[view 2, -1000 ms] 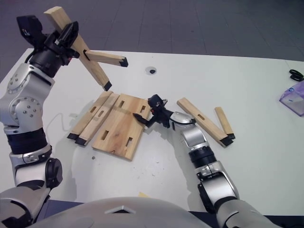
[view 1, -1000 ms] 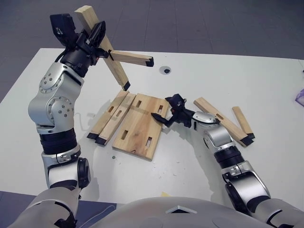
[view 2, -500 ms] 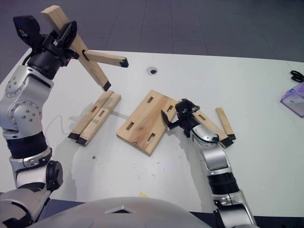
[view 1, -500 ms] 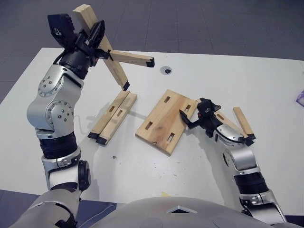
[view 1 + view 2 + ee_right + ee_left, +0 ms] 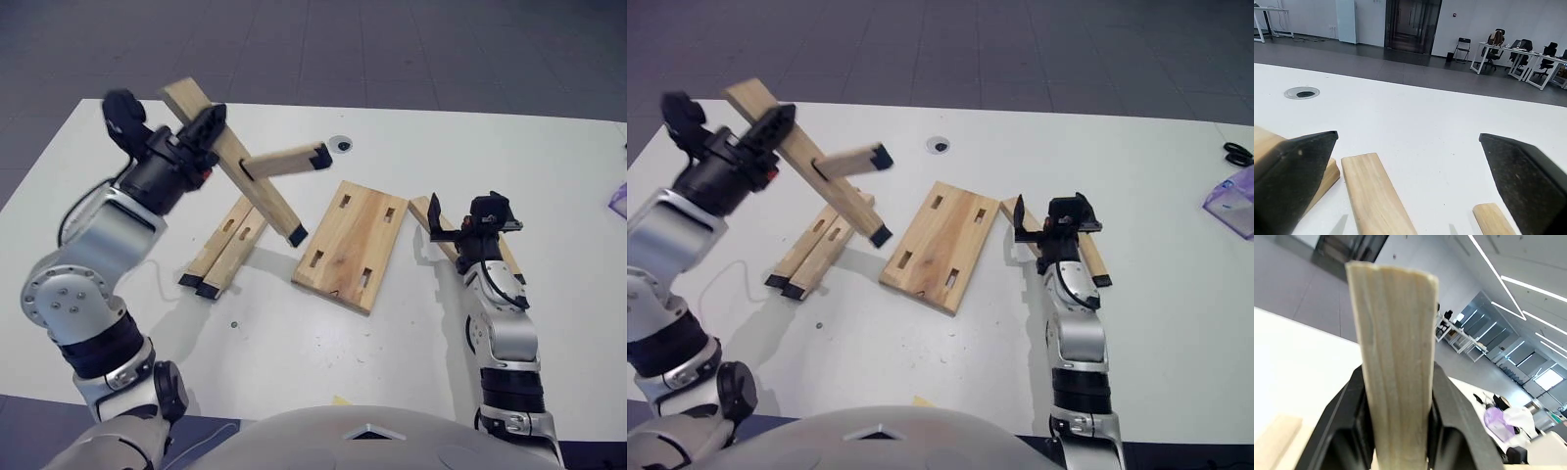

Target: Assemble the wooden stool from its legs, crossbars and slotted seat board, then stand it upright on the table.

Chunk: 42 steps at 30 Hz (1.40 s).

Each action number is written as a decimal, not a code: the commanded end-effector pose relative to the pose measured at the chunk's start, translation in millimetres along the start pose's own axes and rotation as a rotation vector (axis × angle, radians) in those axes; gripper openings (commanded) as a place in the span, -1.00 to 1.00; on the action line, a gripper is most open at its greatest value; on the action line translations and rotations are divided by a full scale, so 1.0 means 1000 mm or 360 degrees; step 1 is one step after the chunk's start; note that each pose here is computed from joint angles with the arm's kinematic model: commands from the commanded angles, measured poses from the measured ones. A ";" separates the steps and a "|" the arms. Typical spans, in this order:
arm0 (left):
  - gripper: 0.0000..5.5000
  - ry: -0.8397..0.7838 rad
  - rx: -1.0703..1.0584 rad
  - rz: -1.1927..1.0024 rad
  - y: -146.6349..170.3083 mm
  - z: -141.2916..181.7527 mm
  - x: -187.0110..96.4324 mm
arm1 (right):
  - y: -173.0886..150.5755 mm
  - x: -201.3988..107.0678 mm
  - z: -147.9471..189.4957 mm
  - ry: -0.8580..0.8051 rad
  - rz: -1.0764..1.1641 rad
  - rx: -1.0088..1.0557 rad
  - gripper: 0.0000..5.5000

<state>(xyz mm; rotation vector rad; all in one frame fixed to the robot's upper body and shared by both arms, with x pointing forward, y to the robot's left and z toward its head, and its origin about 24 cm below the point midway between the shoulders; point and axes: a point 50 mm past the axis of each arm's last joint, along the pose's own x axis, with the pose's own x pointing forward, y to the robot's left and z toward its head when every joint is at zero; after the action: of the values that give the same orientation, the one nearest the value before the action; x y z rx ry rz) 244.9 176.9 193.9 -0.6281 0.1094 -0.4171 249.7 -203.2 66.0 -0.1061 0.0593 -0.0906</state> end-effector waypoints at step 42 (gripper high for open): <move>-0.62 0.0270 0.0847 0.0069 0.033 -0.087 -0.036 | 0.006 0.004 0.003 0.0003 0.0077 -0.0029 0.96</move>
<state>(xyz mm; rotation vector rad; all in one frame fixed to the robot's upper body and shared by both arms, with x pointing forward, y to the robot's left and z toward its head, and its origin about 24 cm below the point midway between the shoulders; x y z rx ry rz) 214.8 145.0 148.1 -0.1901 -0.0893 -0.5494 252.4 -193.3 65.7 -0.1080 0.0617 -0.0371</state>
